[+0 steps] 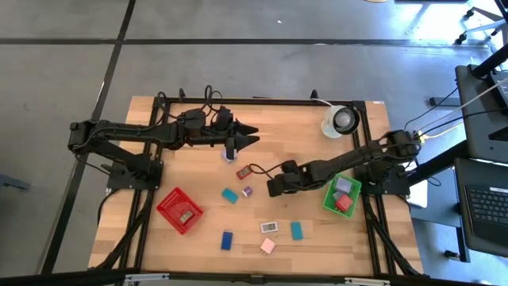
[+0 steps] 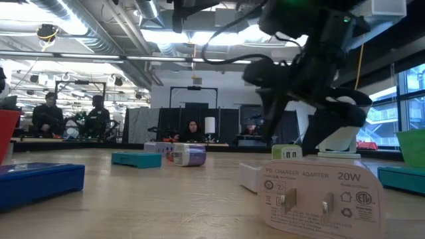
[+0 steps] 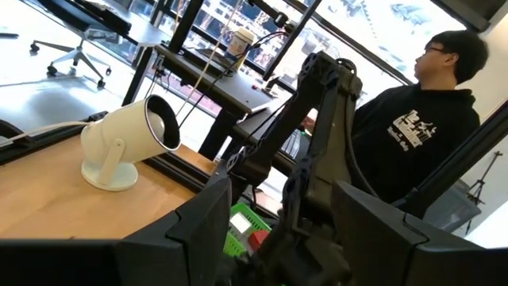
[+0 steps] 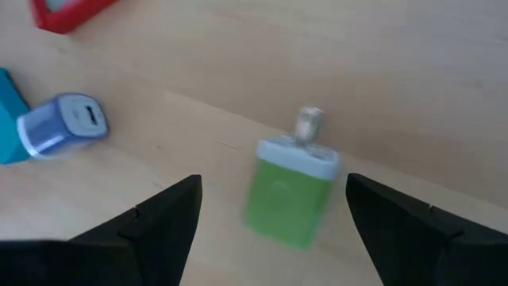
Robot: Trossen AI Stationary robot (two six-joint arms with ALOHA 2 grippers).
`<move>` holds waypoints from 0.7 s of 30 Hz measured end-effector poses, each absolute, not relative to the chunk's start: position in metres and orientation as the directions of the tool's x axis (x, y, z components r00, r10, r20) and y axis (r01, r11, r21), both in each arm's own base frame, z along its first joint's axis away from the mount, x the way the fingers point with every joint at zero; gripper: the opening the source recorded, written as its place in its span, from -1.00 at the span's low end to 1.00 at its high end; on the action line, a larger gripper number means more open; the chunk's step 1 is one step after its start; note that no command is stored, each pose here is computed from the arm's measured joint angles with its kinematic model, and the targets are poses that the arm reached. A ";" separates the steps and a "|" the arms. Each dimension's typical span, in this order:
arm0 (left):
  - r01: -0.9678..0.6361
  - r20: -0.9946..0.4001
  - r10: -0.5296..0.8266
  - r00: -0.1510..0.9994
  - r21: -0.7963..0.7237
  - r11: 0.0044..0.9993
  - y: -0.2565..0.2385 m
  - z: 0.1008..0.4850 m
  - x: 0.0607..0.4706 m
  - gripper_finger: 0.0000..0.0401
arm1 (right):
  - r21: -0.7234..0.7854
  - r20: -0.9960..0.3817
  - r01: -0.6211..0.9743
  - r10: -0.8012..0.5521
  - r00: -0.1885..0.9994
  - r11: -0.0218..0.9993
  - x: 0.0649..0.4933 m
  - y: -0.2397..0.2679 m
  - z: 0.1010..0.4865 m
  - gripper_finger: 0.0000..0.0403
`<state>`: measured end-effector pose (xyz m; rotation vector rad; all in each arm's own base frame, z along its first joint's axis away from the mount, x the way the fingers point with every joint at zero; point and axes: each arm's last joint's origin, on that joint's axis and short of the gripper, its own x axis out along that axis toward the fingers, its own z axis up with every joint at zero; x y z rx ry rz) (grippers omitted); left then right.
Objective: Pick & Place Office items
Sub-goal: Put the green power adapter into the green bin
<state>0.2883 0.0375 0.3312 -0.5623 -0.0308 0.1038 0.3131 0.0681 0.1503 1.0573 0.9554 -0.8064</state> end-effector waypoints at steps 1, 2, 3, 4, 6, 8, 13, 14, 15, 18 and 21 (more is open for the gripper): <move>-0.090 0.000 0.107 0.994 -0.534 0.841 0.037 0.331 0.288 0.06 | 0.337 -0.919 0.892 -0.102 0.382 0.303 0.317 0.069 0.150 0.57; -0.090 0.000 0.106 0.994 -0.533 0.841 0.037 0.331 0.288 0.06 | 0.331 -0.916 0.889 -0.116 0.383 0.317 0.321 0.070 0.149 0.56; -0.091 -0.003 0.106 0.994 -0.533 0.841 0.037 0.331 0.288 0.06 | 0.323 -0.915 0.886 -0.130 0.382 0.331 0.326 0.070 0.147 0.56; -0.094 -0.008 0.106 0.994 -0.534 0.840 0.037 0.330 0.288 0.06 | 0.311 -0.915 0.883 -0.140 0.378 0.351 0.330 0.071 0.144 0.55; -0.099 -0.018 0.106 0.994 -0.534 0.840 0.037 0.329 0.288 0.06 | 0.280 -0.925 0.885 -0.143 0.353 0.372 0.336 0.072 0.138 0.50; -0.106 -0.031 0.106 0.994 -0.534 0.839 0.037 0.328 0.288 0.06 | 0.244 -0.938 0.892 -0.140 0.316 0.381 0.342 0.074 0.133 0.43; -0.140 -0.095 0.105 0.990 -0.533 0.835 0.037 0.322 0.288 0.06 | 0.103 -0.967 0.879 -0.162 0.199 0.465 0.351 0.077 0.127 0.20; -0.145 -0.105 0.105 0.989 -0.531 0.835 0.037 0.321 0.288 0.06 | 0.076 -0.969 0.871 -0.171 0.180 0.486 0.353 0.078 0.128 0.15; -0.150 -0.114 0.106 0.988 -0.520 0.841 0.037 0.320 0.288 0.06 | 0.056 -0.970 0.862 -0.178 0.167 0.505 0.354 0.078 0.128 0.09; -0.164 -0.128 0.117 0.985 -0.469 0.868 0.038 0.319 0.287 0.06 | 0.031 -0.972 0.838 -0.180 0.154 0.544 0.357 0.079 0.133 -0.10; -0.169 -0.132 0.124 0.983 -0.428 0.888 0.038 0.318 0.287 0.06 | 0.037 -0.972 0.827 -0.173 0.160 0.560 0.362 0.077 0.136 -0.28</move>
